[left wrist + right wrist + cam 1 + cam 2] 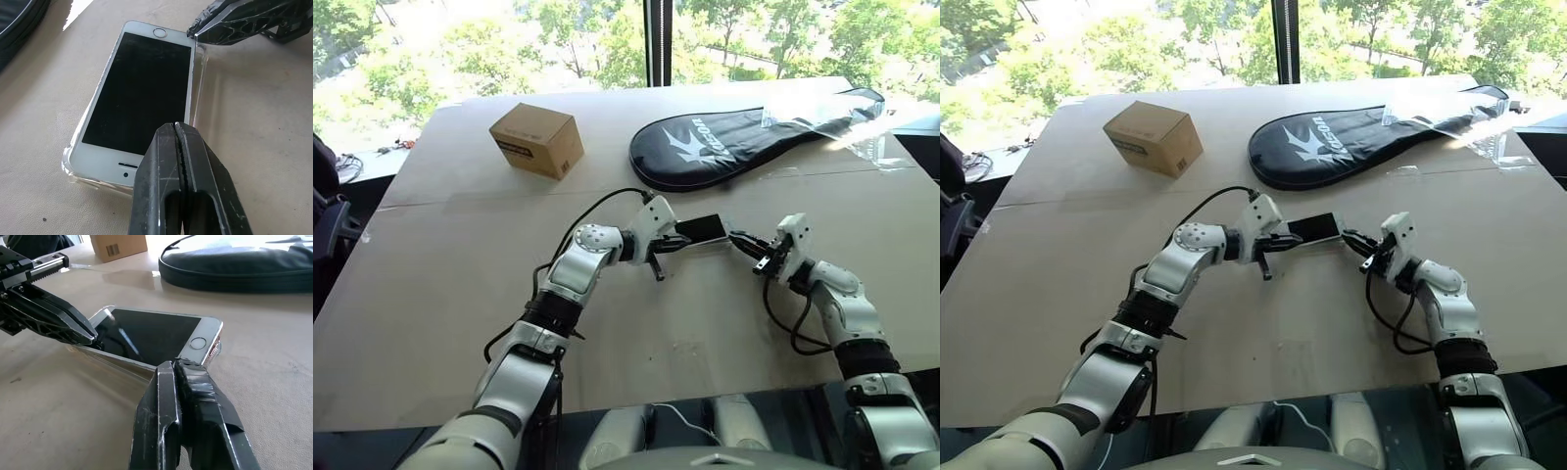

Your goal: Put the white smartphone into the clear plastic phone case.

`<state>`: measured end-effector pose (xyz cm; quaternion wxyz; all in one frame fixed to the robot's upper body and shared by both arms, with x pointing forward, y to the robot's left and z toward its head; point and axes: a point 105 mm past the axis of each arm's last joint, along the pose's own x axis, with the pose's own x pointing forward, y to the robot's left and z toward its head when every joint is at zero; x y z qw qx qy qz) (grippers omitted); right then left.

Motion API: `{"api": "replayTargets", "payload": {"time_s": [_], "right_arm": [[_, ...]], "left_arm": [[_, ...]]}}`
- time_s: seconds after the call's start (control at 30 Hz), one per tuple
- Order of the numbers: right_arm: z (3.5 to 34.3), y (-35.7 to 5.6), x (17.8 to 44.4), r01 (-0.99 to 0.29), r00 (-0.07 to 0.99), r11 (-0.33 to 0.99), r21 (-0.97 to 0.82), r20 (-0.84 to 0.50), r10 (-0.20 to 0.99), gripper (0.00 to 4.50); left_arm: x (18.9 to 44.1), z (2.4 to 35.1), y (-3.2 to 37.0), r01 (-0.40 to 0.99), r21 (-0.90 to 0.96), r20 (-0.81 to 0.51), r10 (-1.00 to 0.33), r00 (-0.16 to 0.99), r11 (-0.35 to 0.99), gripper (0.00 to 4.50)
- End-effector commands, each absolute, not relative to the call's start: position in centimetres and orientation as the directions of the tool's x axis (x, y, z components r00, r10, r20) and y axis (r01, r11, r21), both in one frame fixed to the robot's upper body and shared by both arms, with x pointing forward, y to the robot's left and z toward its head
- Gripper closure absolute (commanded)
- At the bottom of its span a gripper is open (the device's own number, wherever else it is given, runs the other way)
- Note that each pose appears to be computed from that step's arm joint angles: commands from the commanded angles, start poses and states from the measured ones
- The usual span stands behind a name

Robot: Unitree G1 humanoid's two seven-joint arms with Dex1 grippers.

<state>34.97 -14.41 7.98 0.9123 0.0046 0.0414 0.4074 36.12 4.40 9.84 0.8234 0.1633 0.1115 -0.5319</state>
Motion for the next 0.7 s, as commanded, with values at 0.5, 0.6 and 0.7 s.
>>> {"api": "replayTargets", "payload": {"time_s": [0.5, 0.6, 0.7], "right_arm": [[15.0, -13.0, 38.4, -0.731, 0.681, 0.682, 0.010, 0.065, 0.729, 4.44], [15.3, -12.2, 40.2, -0.685, 0.727, 0.727, 0.049, -0.023, 0.687, 4.44], [15.2, -12.0, 41.1, -0.645, 0.740, 0.742, 0.183, -0.092, 0.666, 4.44]], "left_arm": [[36.1, 9.7, 4.7, 0.911, 0.162, -0.365, -0.834, 0.413, 0.380, 4.50], [36.1, 9.6, 4.6, 0.912, 0.165, -0.366, -0.836, 0.410, 0.375, 4.50], [36.1, 9.7, 4.5, 0.910, 0.166, -0.362, -0.835, 0.414, 0.379, 4.50]]}}
